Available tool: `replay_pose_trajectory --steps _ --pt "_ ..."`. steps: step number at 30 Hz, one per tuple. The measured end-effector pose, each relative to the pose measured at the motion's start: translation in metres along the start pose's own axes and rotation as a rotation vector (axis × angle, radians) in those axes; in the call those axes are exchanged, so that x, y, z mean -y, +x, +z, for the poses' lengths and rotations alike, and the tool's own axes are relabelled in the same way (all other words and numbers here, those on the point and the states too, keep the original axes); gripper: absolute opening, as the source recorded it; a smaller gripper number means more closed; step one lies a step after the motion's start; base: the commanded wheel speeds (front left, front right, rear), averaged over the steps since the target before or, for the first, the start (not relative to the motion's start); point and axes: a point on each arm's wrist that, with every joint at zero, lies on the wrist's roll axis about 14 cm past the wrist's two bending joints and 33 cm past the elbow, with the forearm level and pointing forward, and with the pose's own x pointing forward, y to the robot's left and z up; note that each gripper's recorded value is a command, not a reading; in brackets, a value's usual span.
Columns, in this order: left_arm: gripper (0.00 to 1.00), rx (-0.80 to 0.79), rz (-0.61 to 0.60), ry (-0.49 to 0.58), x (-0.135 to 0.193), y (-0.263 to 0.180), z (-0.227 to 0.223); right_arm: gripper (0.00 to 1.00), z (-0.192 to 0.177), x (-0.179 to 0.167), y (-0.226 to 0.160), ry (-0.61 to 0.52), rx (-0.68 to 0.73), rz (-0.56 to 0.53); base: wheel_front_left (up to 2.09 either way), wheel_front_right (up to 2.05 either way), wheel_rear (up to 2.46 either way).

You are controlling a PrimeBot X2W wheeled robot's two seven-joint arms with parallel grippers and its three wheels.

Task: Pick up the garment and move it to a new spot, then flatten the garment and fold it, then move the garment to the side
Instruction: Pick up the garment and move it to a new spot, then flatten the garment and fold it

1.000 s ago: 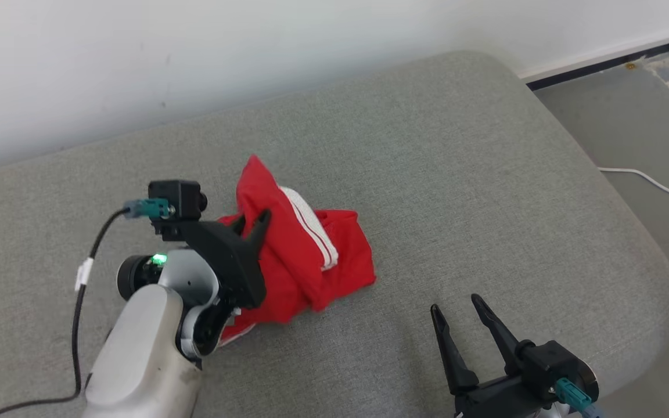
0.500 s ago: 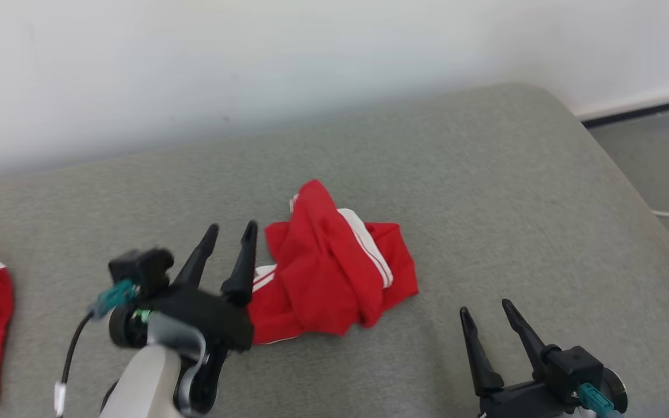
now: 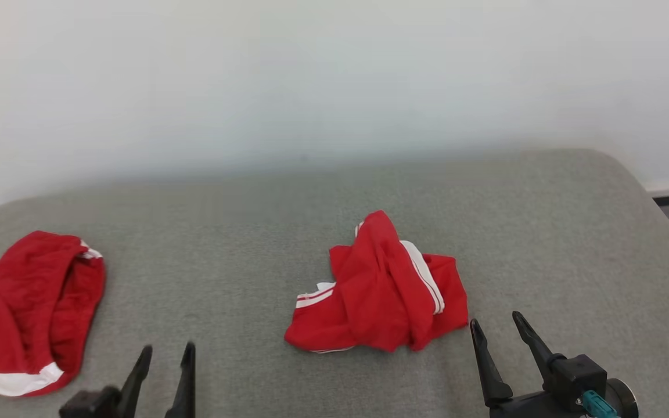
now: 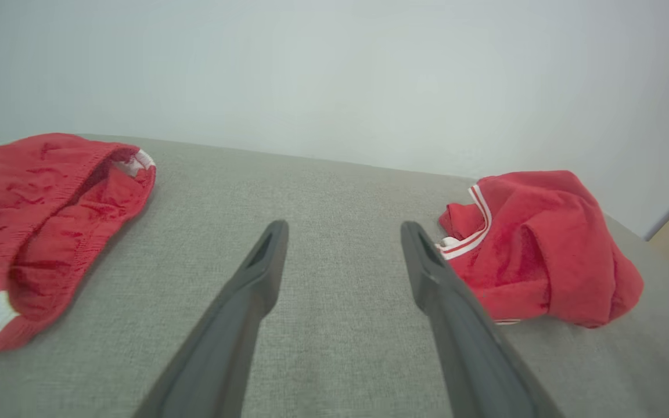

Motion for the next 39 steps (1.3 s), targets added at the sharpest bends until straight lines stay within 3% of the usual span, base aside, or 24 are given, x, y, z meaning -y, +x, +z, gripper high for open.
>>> replay_pose_trajectory --steps 10,22,39 --pt "1.0 0.075 0.184 0.012 -0.042 -0.056 0.018 1.0 -0.007 -0.006 -0.003 -0.007 -0.02 0.03 0.0 0.0 0.0" --pt "1.0 0.101 0.185 0.065 -0.045 -0.058 0.027 1.0 -0.011 0.0 -0.006 -0.003 -0.031 0.012 0.0 0.0 0.0" --pt "1.0 0.078 0.175 0.055 -0.041 -0.056 0.018 1.0 -0.012 0.0 -0.006 -0.004 -0.035 0.01 0.0 0.0 0.0"
